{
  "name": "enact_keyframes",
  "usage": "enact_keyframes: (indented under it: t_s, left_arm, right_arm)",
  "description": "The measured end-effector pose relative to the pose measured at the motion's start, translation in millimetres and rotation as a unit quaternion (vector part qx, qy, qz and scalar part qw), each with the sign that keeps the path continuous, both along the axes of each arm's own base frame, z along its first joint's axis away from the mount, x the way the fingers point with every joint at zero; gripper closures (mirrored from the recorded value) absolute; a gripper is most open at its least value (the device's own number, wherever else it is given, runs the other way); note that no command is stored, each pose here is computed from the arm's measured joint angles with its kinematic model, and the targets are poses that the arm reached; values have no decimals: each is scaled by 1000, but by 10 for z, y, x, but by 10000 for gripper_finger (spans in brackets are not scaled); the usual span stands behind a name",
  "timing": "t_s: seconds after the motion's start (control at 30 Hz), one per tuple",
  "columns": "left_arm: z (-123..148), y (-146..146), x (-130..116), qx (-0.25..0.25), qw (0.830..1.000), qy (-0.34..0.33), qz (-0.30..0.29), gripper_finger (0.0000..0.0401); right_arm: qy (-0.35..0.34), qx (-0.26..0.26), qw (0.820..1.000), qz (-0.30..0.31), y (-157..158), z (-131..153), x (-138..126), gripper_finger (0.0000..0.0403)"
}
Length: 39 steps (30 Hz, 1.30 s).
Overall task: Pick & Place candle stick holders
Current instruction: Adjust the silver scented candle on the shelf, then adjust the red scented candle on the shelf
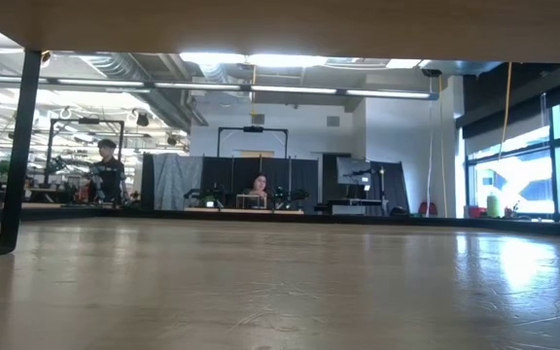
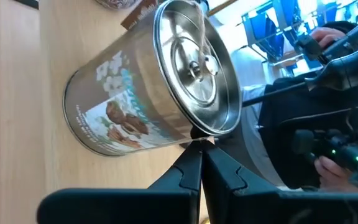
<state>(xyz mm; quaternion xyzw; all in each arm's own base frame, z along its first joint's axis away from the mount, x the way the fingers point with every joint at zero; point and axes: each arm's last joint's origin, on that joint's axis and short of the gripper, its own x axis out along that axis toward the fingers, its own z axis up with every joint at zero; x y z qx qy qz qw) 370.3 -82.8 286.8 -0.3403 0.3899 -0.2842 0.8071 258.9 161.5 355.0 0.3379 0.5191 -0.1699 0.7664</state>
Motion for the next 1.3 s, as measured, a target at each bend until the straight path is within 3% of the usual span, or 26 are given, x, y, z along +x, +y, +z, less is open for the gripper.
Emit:
enact_keyframes:
  t_s: [0.2,0.33,0.47,0.67,1.03,1.3]
  left_arm:
    - [35,1,-48,3,1000,10,6,400]
    - [152,51,-142,27,999,5,40,400]
    - [297,162,-258,77,990,-5,118,400]
    - [493,278,-411,132,961,-24,240,400]
    - [596,273,-489,138,955,-43,260,400]
    - [596,257,-492,144,954,-46,260,400]
  right_arm:
    - [5,7,1000,8,6,0,-3,57]
    - [6,7,1000,9,6,-1,-4,57]
    - [10,0,1000,8,-3,-6,-13,57]
    - [38,-5,999,17,14,-74,-1,57]
    - [81,-34,996,10,112,-380,212,87]
    - [95,-40,995,13,129,-436,229,96]
